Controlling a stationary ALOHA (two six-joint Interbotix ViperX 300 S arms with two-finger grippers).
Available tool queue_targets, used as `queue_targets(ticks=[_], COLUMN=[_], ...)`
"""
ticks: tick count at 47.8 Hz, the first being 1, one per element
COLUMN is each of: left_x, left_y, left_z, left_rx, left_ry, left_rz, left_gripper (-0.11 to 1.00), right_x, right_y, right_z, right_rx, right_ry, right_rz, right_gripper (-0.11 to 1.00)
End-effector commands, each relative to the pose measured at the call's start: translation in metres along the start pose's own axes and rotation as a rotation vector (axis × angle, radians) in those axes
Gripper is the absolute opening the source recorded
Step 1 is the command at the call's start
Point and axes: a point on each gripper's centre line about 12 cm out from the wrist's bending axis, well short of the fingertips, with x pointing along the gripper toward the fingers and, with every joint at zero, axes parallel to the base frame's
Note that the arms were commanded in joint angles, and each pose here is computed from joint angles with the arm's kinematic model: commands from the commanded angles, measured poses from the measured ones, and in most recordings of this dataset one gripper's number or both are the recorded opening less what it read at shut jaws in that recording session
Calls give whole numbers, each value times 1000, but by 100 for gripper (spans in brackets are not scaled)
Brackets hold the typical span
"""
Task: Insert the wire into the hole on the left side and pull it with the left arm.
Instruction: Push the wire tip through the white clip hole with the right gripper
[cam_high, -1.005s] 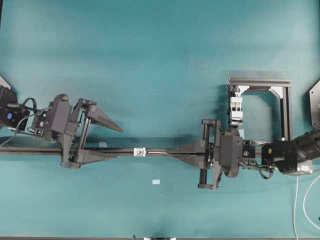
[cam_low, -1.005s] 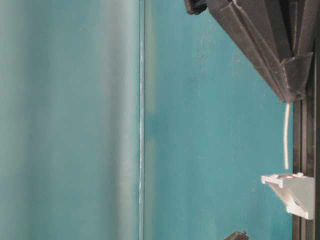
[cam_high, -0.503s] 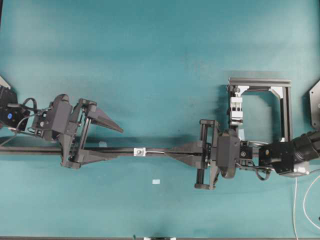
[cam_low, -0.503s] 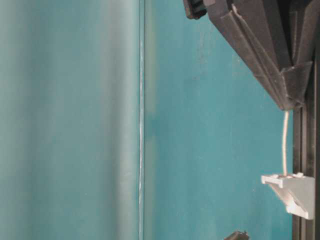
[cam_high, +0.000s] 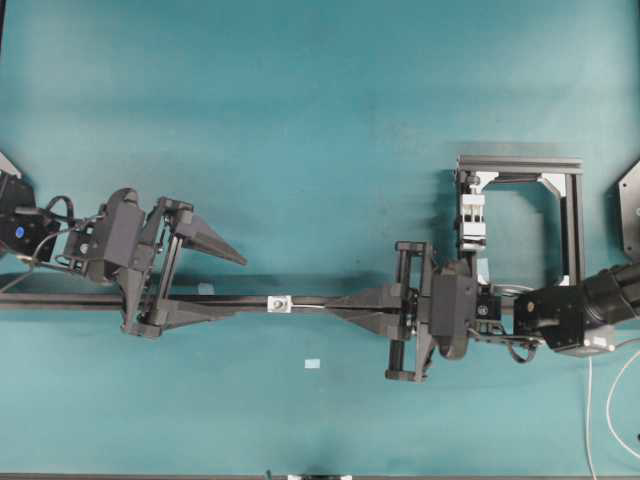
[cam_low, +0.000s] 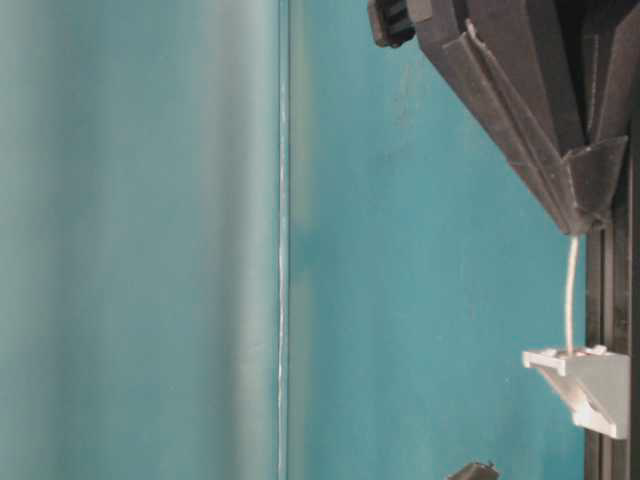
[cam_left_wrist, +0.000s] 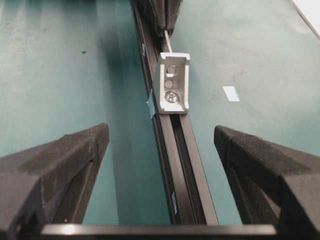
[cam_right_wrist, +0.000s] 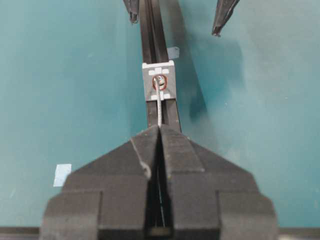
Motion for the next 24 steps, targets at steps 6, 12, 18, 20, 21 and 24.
queue_targets(ticks=[6,12,18,20,21,24], left_x=[1,2,3,4,4,6], left_y=[-1,-1,-1,-1,-1,-1], left_z=[10,9,8,8,9,9], left_rx=[0,-1,-2,-1,-2,-2], left_ry=[-35,-30,-15,-12,-11,-6], left_rz=[-4,-3,0,-1,0,1], left_gripper=[76,76,76,76,76,76], right_x=[7,10,11,12,12,12], right_y=[4,4,3,3,3,3], right_z=[8,7,8,8,8,9], right_rx=[16,16,17,18,18,18], right_ry=[-29,-32,-33,-35,-35,-37], right_rz=[1,-3,-5,-7,-7,-6], right_gripper=[-2,-2,-2,-2,-2,-2])
